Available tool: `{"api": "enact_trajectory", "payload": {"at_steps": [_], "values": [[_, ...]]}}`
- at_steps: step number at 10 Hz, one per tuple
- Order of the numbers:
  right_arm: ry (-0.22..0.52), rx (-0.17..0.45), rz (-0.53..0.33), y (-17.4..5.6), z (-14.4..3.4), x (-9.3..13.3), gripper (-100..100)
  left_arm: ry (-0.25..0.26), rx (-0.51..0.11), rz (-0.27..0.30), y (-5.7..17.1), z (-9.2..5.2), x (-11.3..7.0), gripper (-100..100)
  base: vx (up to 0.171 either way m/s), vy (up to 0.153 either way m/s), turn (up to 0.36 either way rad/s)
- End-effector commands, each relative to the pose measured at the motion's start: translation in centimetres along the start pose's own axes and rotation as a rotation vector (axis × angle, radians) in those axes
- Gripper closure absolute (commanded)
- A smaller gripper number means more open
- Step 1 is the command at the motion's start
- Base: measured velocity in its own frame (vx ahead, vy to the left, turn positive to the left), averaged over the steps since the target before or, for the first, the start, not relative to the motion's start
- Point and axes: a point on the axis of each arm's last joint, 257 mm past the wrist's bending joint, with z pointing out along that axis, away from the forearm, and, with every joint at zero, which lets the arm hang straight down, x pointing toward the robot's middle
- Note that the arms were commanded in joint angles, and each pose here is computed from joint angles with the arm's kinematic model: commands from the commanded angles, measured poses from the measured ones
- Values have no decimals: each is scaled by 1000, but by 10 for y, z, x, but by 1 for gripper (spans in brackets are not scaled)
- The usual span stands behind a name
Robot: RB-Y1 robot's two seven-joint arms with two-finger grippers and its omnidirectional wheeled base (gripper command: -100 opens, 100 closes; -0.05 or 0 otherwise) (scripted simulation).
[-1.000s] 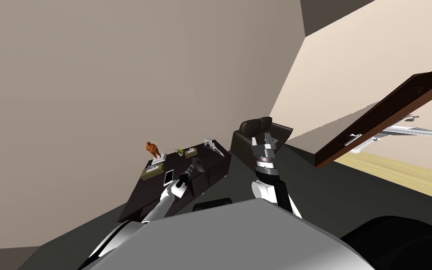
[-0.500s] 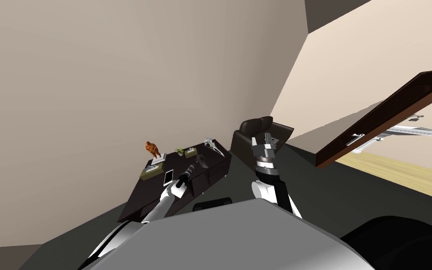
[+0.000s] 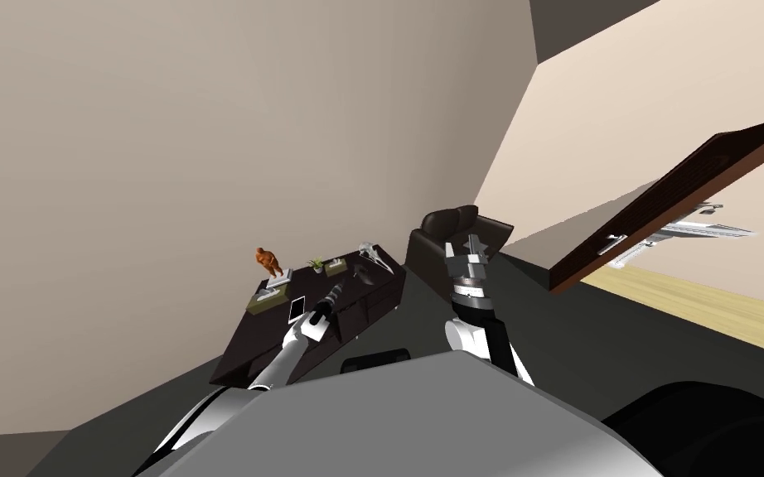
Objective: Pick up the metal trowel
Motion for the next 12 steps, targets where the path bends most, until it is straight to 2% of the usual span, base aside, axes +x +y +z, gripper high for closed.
{"api": "enact_trajectory", "payload": {"at_steps": [1, 3, 4, 6, 8, 12], "values": [[0, 0, 0, 0, 0, 0, 0, -13, 14, 11, -4, 4, -8, -100, 32, -53, 6], [0, 0, 0, 0, 0, 0, 0, -44, 48, 23, -19, 11, -21, -100, 69, -60, 45], [0, 0, 0, 0, 0, 0, 0, -50, 53, 20, -21, 12, -22, -100, 138, -96, 119], [0, 0, 0, 0, 0, 0, 0, -41, 44, 12, -17, 11, -11, -100, 122, -102, 79], [0, 0, 0, 0, 0, 0, 0, -2, 0, 8, 5, 2, 15, -100, 85, -82, 131], [0, 0, 0, 0, 0, 0, 0, -3, 1, 7, 4, 3, 13, -100, 16, -11, -3]]}}
